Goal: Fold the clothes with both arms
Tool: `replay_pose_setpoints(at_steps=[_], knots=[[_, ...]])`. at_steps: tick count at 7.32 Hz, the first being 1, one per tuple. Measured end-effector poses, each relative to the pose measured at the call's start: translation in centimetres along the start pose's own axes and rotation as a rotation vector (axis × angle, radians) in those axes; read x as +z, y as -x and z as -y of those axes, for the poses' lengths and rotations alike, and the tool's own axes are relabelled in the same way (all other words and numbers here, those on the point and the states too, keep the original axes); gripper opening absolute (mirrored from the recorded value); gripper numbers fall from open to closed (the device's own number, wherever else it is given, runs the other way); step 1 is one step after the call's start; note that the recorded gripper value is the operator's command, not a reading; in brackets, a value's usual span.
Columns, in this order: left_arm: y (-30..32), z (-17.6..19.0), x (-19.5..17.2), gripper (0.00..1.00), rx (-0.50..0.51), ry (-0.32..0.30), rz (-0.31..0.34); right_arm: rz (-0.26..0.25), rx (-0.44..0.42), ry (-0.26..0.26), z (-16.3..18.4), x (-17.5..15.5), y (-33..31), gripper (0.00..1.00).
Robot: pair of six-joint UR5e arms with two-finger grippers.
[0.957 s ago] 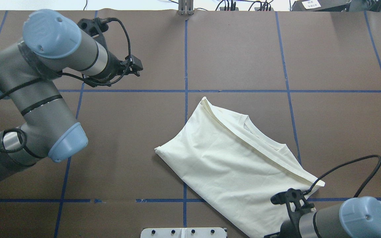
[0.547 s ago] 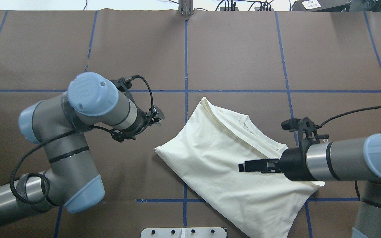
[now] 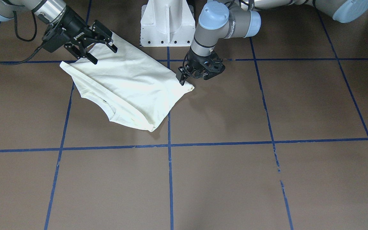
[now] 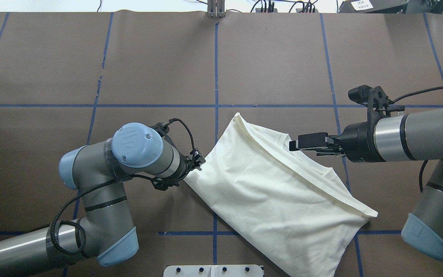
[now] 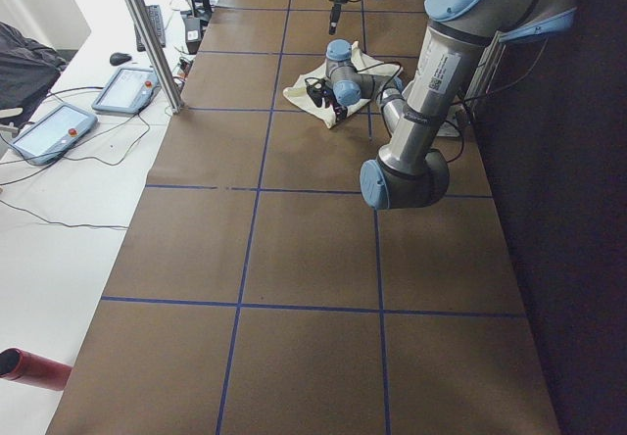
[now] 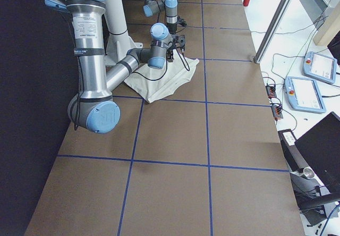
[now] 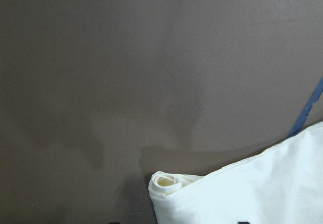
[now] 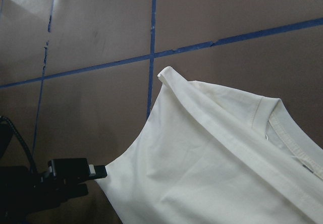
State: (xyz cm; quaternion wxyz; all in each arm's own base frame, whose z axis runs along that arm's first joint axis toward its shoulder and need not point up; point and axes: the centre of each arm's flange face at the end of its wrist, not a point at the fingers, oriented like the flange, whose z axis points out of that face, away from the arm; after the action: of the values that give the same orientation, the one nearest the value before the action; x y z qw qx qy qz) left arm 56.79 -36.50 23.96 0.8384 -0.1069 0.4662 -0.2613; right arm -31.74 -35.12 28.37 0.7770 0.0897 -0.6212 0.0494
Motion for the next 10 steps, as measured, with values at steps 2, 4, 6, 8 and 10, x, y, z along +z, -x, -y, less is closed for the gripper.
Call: replay_pose_setpoints(at_steps=[2,4,6,8,10], knots=[[-0.1,0.5,1.6,0.00,0.000,-0.004,-0.013,-0.004,0.003,-0.007,0.4,-0.1,-0.2,1.00],[-0.3,0.5,1.5,0.00,0.010,-0.001,-0.024,-0.005,0.003,-0.010,0.5,-0.1,-0.2,1.00],[-0.9,2.5,0.5,0.00,0.012,-0.026,-0.040,-0.007,0.005,-0.014,0.5,-0.1,-0.4,1.00],[-3.1,8.4,-0.6,0.00,0.051,-0.102,-0.053,-0.010,0.007,-0.016,0.5,-0.1,-0.5,1.00],[-7.3,16.4,0.3,0.00,0.096,-0.188,-0.065,-0.017,0.010,-0.019,0.6,0.1,-0.8,1.00]])
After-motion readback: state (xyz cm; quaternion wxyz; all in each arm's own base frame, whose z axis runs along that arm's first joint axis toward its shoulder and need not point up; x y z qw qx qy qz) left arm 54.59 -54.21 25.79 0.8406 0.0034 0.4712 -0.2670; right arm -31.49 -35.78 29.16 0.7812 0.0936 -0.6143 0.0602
